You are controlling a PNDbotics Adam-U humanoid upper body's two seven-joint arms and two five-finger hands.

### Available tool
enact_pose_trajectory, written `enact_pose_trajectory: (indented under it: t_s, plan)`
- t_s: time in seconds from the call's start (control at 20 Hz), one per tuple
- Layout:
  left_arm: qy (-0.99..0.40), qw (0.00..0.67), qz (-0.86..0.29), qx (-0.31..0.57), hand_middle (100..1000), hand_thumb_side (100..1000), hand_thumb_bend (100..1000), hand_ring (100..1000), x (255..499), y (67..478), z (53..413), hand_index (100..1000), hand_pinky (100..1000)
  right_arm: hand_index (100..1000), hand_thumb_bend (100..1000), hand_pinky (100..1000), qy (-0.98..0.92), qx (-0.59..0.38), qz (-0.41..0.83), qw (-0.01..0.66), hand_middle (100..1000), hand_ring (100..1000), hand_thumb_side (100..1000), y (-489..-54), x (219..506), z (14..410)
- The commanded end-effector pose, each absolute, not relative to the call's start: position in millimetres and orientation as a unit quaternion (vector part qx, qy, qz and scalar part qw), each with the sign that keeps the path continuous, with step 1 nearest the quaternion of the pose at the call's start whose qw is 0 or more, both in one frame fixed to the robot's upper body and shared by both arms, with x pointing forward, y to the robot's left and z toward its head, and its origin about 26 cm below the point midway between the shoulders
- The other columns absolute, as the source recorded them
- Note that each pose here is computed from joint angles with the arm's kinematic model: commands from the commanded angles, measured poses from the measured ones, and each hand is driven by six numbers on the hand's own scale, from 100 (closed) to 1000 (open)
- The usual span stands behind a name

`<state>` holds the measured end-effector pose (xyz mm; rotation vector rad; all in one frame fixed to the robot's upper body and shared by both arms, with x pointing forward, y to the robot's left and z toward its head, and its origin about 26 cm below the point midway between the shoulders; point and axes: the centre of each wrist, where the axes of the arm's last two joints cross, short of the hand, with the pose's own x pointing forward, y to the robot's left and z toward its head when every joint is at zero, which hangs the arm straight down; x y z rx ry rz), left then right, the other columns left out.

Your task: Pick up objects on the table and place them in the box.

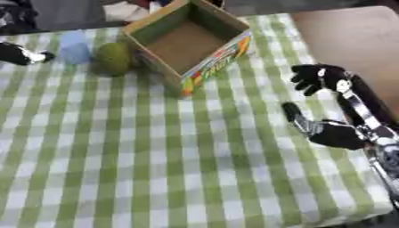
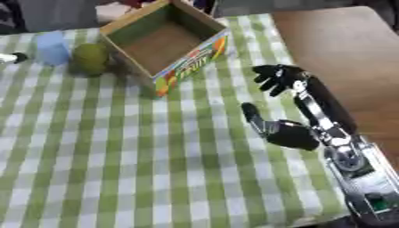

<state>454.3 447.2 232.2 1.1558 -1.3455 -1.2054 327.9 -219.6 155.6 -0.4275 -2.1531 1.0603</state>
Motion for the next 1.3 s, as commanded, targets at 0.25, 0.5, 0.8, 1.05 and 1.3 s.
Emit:
enact_pose_trajectory:
  t_s: [0.25, 0.5, 0.8, 1.05, 1.3]
  plan:
    - [-0.560, 0.466, -0.453, 0.514, 802, 393, 507, 806, 450, 458, 248, 924, 768, 855, 272, 586, -0.836, -0.167, 0.408, 0.328, 675, 659, 511, -218, 328, 165]
    - [-0.560, 0.463, -0.433, 0.533, 799, 383, 495, 803, 451, 457, 247, 921, 767, 854, 270, 585, -0.837, -0.167, 0.408, 0.324, 674, 658, 512, -217, 329, 166]
    - [-0.553, 0.477, -0.413, 0.544, 792, 393, 464, 797, 453, 458, 241, 919, 763, 854, 269, 584, -0.839, -0.168, 0.407, 0.321, 673, 658, 514, -216, 329, 168]
    - [-0.547, 0.496, -0.387, 0.553, 792, 406, 450, 795, 455, 457, 230, 923, 762, 854, 267, 583, -0.841, -0.168, 0.405, 0.316, 672, 657, 515, -215, 330, 170]
    - [-0.548, 0.500, -0.366, 0.562, 802, 415, 444, 799, 456, 456, 226, 930, 765, 853, 265, 582, -0.843, -0.167, 0.405, 0.314, 672, 657, 517, -213, 330, 172]
